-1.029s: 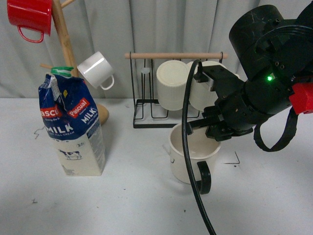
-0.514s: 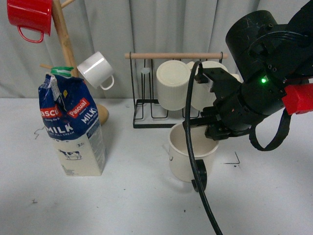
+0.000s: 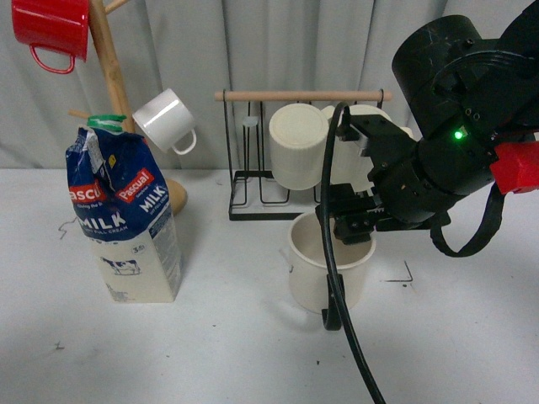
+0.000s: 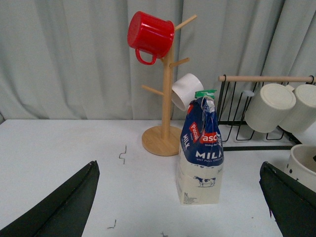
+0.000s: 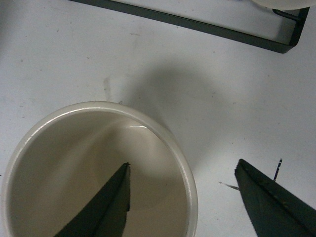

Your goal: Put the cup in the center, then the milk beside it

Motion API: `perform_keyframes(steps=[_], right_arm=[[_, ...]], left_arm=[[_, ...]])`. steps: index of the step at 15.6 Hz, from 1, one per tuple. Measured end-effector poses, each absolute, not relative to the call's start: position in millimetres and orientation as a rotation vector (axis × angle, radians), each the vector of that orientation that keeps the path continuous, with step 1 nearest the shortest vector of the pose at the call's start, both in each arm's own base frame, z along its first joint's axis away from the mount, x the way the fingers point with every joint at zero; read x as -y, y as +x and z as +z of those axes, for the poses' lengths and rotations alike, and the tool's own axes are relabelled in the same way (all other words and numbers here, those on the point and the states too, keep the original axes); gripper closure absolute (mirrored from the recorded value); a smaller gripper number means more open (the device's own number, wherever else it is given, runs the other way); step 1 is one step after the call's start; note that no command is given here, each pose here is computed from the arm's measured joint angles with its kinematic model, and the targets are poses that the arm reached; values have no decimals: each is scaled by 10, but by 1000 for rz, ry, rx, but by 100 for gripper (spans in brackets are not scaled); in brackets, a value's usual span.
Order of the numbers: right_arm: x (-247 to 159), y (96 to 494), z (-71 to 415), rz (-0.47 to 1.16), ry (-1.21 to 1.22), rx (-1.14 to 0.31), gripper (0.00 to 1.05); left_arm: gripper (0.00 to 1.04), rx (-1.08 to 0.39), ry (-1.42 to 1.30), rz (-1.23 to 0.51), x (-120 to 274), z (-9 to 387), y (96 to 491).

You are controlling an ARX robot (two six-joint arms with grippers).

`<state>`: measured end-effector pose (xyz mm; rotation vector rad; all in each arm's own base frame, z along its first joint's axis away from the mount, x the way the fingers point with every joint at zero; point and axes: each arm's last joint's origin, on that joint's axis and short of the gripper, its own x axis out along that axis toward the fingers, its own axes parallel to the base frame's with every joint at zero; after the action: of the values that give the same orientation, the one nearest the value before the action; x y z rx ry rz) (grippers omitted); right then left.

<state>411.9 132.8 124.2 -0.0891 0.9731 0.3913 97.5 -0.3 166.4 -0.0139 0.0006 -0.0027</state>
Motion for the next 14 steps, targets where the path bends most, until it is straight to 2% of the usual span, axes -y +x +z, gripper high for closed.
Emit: perform_keyframes(steps=[2,3,4,5,6,8,9,11,14], right_arm=[[-1264,4109,1418,422,-26,-922,16],[-1220,4054,1601,433,-5,-847,5],[-1141,3942,1850,465,19,-745,7],[-747,3409,2280,508,64,-482,7],[-597,3152,2262,289,11,-227,19],[-290,2702,2121,43,2,-55,37],[-178,2499,2057,-23,7,1,48],[-155,2266,1942,-4,7,2,70],[-126,2058,1843,5,5,-14,96]], left_arm=[[7,-1,-14,-3,3,1664,975],[7,-1,-14,-3,3,1664,975],[7,-1,-14,-3,3,1664,975],[7,-1,-14,-3,3,1664,975],[7,0,-14,-3,3,1664,975],[7,-1,-14,-2,3,1664,975],[7,-1,-14,-2,3,1664,975],[7,0,-14,-4,3,1664,975],[7,-1,-14,-2,3,1664,975]])
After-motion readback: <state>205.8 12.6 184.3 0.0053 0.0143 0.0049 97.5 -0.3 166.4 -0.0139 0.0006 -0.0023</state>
